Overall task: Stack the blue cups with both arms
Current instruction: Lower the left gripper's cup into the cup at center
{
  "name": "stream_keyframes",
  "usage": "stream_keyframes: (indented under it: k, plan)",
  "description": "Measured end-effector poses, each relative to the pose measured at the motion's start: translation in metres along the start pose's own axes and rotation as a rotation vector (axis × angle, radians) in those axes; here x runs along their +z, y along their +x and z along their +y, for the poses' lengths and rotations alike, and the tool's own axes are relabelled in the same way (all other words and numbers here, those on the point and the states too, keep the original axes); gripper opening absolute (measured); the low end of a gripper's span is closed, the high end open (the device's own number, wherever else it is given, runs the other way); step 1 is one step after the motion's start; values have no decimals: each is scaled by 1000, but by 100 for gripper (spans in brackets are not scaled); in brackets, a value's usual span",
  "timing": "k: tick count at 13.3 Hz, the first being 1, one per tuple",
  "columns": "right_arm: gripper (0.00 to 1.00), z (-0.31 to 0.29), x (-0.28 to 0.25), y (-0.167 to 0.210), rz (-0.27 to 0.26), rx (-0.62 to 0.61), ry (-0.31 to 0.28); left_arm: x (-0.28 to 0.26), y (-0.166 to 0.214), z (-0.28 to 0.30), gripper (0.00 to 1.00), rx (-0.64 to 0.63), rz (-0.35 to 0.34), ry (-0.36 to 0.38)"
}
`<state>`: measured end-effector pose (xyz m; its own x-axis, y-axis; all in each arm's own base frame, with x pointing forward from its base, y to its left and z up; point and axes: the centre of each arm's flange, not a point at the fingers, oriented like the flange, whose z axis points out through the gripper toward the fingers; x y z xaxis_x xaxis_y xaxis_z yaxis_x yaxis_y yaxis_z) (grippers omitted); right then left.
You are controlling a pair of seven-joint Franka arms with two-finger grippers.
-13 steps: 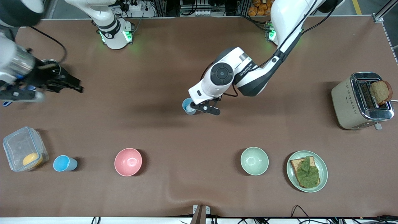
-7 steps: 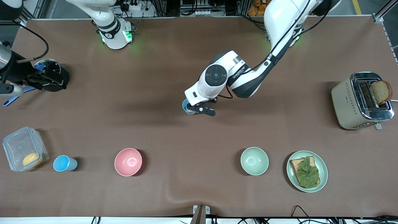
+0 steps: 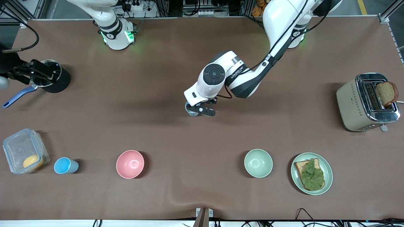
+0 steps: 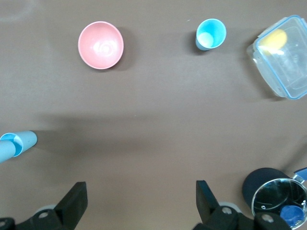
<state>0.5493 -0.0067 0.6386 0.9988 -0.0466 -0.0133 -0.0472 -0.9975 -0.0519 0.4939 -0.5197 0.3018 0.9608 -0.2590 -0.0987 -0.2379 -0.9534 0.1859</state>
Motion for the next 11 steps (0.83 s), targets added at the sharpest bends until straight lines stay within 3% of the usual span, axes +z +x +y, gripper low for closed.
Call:
stream_keyframes:
  k: [3,6,8,11]
  plan:
    - [100,23,-3,2,7,24,-59,12,1,4,3,5,20,4]
    - [100,23,-1,3,3,1,-67,15,3,3,3,3,26,-1]
    - [100,19,0,4,1,-10,-67,14,4,3,18,11,38,8]
    - [100,11,3,5,-5,-25,-66,2,10,3,53,36,85,29]
